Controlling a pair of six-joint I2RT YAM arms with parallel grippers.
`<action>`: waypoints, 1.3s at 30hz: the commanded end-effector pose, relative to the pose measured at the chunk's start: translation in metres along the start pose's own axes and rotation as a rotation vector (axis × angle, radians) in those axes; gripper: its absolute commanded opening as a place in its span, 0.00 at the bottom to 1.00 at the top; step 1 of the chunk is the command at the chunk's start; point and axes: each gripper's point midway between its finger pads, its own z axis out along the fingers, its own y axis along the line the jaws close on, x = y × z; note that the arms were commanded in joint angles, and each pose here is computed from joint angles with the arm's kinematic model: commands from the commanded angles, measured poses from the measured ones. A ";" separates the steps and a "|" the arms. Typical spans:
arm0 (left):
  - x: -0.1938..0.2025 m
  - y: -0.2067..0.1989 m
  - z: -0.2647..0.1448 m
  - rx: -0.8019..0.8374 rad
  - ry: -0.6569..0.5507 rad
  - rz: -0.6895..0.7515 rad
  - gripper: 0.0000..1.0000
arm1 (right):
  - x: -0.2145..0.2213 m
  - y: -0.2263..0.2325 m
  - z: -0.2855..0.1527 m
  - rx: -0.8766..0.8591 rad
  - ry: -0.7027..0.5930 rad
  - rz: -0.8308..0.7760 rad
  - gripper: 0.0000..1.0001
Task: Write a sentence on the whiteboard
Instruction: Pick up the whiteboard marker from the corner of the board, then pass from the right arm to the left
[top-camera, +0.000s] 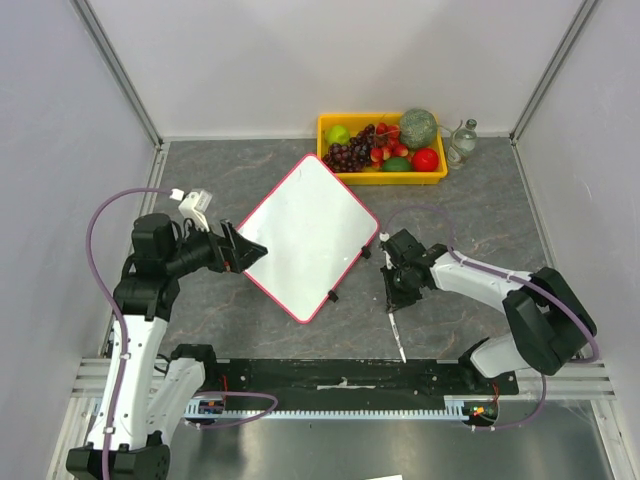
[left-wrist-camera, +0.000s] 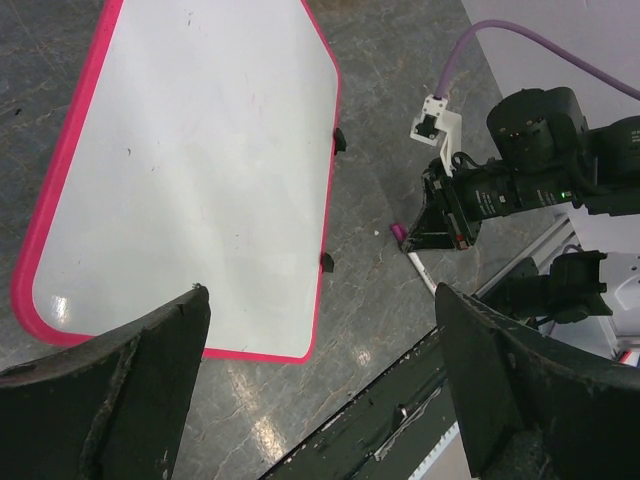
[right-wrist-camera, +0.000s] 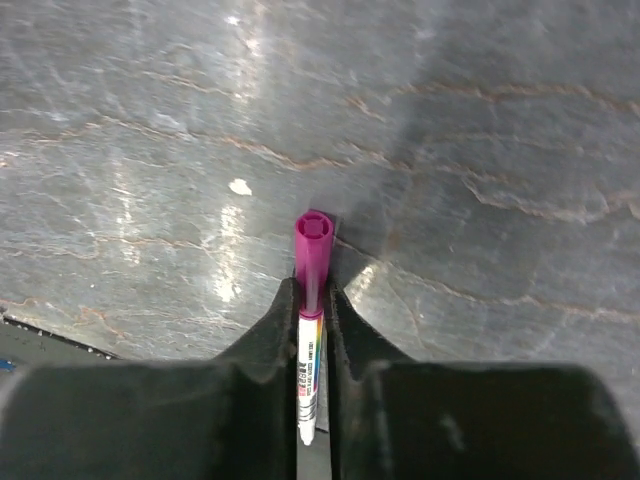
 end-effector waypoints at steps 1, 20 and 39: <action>-0.015 -0.015 -0.003 0.050 -0.035 0.075 0.98 | -0.014 0.006 0.017 -0.013 -0.037 0.012 0.06; -0.027 -0.134 0.065 0.333 0.054 0.211 0.95 | -0.179 0.042 -0.202 -0.166 -0.811 0.116 0.00; 0.003 -0.248 0.153 0.650 0.169 0.272 0.77 | -0.164 0.054 -0.346 -0.442 -1.208 0.246 0.00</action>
